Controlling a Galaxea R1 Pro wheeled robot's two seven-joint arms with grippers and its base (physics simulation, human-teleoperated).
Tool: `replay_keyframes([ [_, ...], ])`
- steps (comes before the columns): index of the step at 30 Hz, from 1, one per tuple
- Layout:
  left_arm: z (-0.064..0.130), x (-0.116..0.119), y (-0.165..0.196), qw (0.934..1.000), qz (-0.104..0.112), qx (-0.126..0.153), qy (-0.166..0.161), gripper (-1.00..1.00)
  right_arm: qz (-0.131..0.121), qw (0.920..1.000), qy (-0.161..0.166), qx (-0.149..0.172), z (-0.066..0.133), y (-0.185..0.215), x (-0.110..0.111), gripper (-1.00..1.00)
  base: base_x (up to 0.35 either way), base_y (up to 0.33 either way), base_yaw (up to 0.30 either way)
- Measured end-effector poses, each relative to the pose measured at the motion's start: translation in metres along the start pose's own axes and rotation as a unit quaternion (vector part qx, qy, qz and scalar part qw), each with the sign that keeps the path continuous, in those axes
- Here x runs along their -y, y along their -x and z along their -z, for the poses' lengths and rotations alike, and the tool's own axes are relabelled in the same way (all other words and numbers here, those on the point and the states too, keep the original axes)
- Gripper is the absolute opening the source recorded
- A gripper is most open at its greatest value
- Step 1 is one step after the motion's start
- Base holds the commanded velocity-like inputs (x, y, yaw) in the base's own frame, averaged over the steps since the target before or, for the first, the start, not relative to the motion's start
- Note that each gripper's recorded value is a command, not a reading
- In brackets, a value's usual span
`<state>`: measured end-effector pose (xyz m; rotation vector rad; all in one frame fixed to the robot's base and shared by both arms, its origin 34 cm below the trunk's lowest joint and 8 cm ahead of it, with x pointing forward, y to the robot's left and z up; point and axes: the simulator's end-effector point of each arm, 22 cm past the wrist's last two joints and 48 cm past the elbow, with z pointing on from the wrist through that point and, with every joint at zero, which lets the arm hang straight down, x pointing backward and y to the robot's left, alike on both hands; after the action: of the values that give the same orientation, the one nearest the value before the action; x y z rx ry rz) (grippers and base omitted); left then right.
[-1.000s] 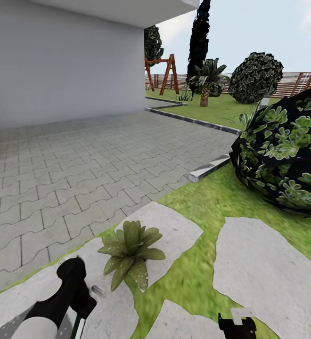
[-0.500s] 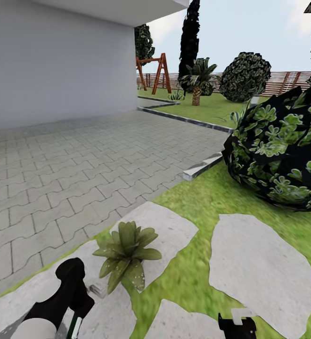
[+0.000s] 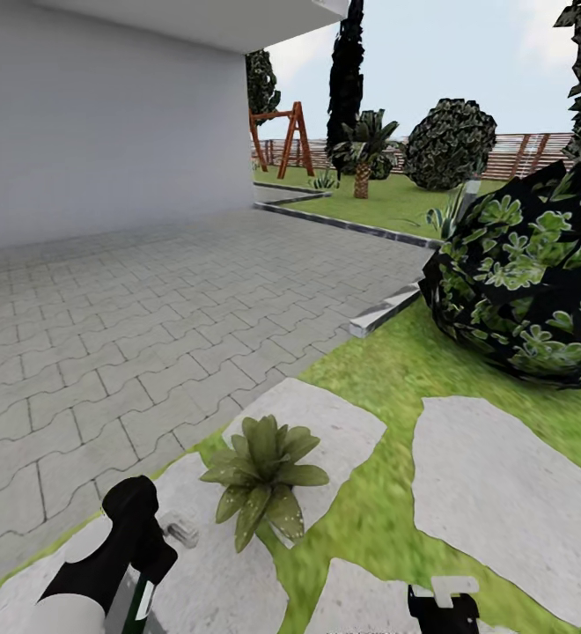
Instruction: Pick up the pesticide atomizer in the garden and spray insectifuge to fully cover both potted plants in the garden.
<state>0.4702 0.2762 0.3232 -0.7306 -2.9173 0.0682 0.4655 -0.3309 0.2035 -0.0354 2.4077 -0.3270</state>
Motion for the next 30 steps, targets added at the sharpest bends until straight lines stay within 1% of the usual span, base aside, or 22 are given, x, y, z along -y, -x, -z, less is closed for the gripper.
replay_keyframes([
  [4,-0.001,0.003,0.002,1.0000,-0.003,0.000,-0.001,-1.00,0.000,1.0000,0.000,0.000,0.000,-0.001,0.000,1.00,0.000,0.023,-0.260],
  [5,-0.001,0.007,0.005,1.0000,-0.004,0.003,-0.002,-1.00,0.000,1.0000,0.000,0.000,0.000,0.000,-0.001,1.00,0.000,0.004,-0.254],
  [6,-0.001,0.011,0.010,0.9999,-0.007,0.008,0.001,-1.00,0.000,1.0000,0.001,0.000,0.000,0.000,-0.001,1.00,0.000,0.002,-0.158],
  [8,0.001,0.014,0.022,0.9995,-0.013,0.018,0.022,-1.00,0.000,1.0000,0.001,0.000,0.000,0.000,-0.001,1.00,0.000,0.001,-0.071],
  [9,0.003,0.017,0.032,0.9990,-0.015,0.027,0.032,-1.00,0.000,1.0000,0.001,0.000,0.000,0.000,-0.001,1.00,0.000,0.000,-0.017],
  [11,0.007,0.024,0.042,0.9987,-0.017,0.036,0.031,-1.00,0.000,1.0000,0.001,0.000,0.000,0.000,-0.001,1.00,0.000,0.000,-0.008],
  [13,0.014,0.029,0.053,0.9986,-0.019,0.047,0.018,-1.00,0.001,1.0000,0.001,0.000,0.000,0.000,0.000,1.00,0.000,0.000,-0.002],
  [17,0.051,0.040,0.088,0.9960,-0.027,0.078,-0.036,-1.00,0.001,1.0000,0.001,0.000,0.000,0.000,0.000,1.00,0.000,0.000,0.000],
  [18,0.057,0.039,0.094,0.9956,-0.029,0.080,-0.039,-1.00,0.001,1.0000,0.001,0.000,0.000,0.000,0.000,1.00,0.000,0.000,0.000],
  [19,0.068,0.034,0.101,0.9958,-0.033,0.080,-0.032,-1.00,0.001,1.0000,0.000,0.001,0.000,0.000,0.000,1.00,0.000,0.000,0.000],
  [20,0.073,0.032,0.104,0.9959,-0.035,0.077,-0.030,-1.00,0.001,1.0000,0.001,0.000,0.000,0.000,0.000,1.00,0.000,0.000,0.000],
  [22,0.083,0.034,0.112,0.9960,-0.040,0.067,-0.044,-1.00,0.001,1.0000,0.001,0.000,0.000,0.000,0.000,1.00,0.000,0.000,0.000],
  [25,0.086,0.034,0.113,0.9961,-0.042,0.058,-0.053,-1.00,0.001,1.0000,0.000,0.000,0.000,0.000,0.000,1.00,0.000,0.000,0.000],
  [28,0.089,0.032,0.113,0.9960,-0.040,0.060,-0.053,-1.00,0.001,1.0000,0.000,0.000,0.000,0.000,0.000,1.00,-0.024,0.003,0.000],
  [30,0.089,0.032,0.114,0.9959,-0.039,0.061,-0.054,-1.00,0.000,1.0000,0.000,0.000,0.000,0.000,0.000,1.00,-0.205,0.101,0.000],
])
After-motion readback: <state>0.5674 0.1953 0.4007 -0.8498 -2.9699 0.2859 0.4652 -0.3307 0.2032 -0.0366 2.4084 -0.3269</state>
